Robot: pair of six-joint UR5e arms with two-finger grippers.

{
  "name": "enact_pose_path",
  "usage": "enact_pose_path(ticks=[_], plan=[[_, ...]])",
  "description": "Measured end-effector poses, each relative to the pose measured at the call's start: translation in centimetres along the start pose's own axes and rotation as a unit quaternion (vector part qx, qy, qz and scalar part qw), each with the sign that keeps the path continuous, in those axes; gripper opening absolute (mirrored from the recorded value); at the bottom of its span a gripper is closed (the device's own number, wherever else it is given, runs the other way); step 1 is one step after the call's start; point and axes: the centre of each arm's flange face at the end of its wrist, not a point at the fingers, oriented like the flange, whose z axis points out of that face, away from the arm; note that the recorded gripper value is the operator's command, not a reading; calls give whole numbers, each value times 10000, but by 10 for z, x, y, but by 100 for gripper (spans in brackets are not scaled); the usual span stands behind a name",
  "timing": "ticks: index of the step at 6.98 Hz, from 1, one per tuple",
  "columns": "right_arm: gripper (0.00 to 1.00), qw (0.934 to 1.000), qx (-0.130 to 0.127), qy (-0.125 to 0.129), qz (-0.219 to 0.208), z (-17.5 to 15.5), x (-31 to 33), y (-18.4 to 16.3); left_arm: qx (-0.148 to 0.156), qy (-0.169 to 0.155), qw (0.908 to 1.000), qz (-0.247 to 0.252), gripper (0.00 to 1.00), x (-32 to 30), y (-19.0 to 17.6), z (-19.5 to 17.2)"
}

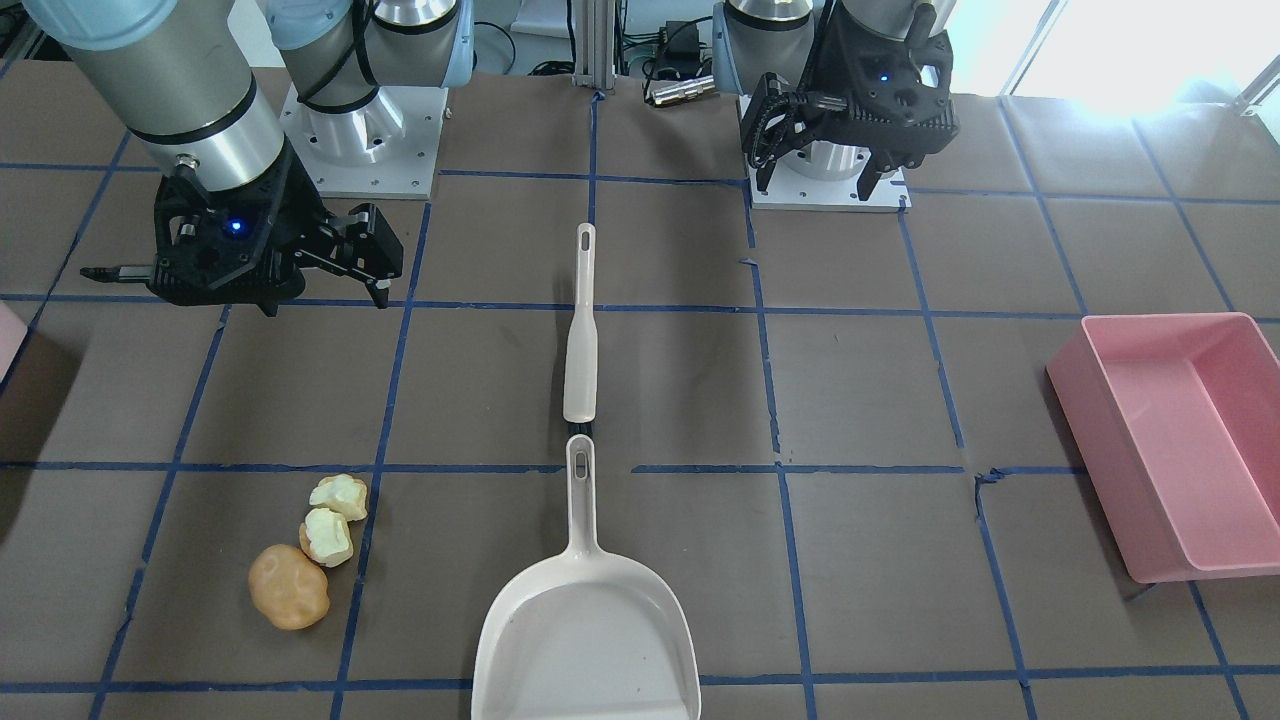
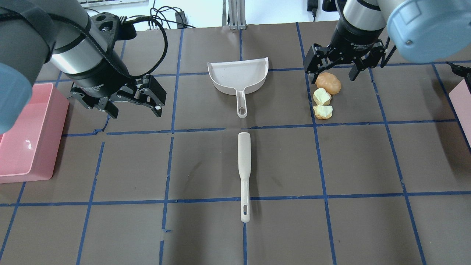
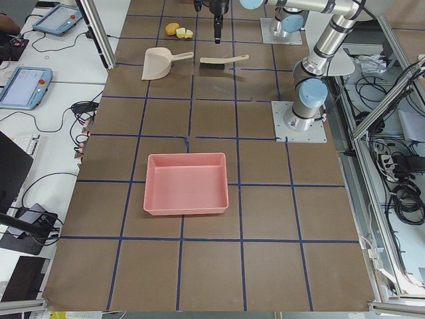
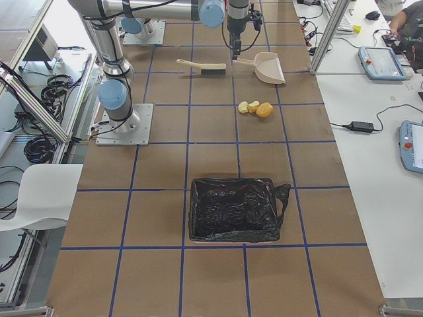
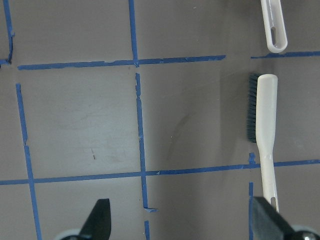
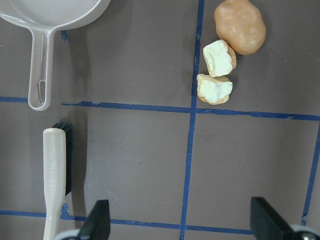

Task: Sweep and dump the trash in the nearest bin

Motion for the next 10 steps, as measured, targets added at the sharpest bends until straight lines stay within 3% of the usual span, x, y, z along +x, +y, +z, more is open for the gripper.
enact_pose_path(ticks=[6, 8, 10], plan=[[100, 10000, -34, 3, -2, 2, 2, 0, -41, 1, 10000, 13, 100, 0, 2, 2], [100, 10000, -20, 16, -80, 1, 1, 0, -400, 11, 9991, 172, 100, 21, 11, 36], [100, 9999, 11, 16, -167, -1, -3, 0, -646, -82, 9965, 528, 100, 93, 39, 95]])
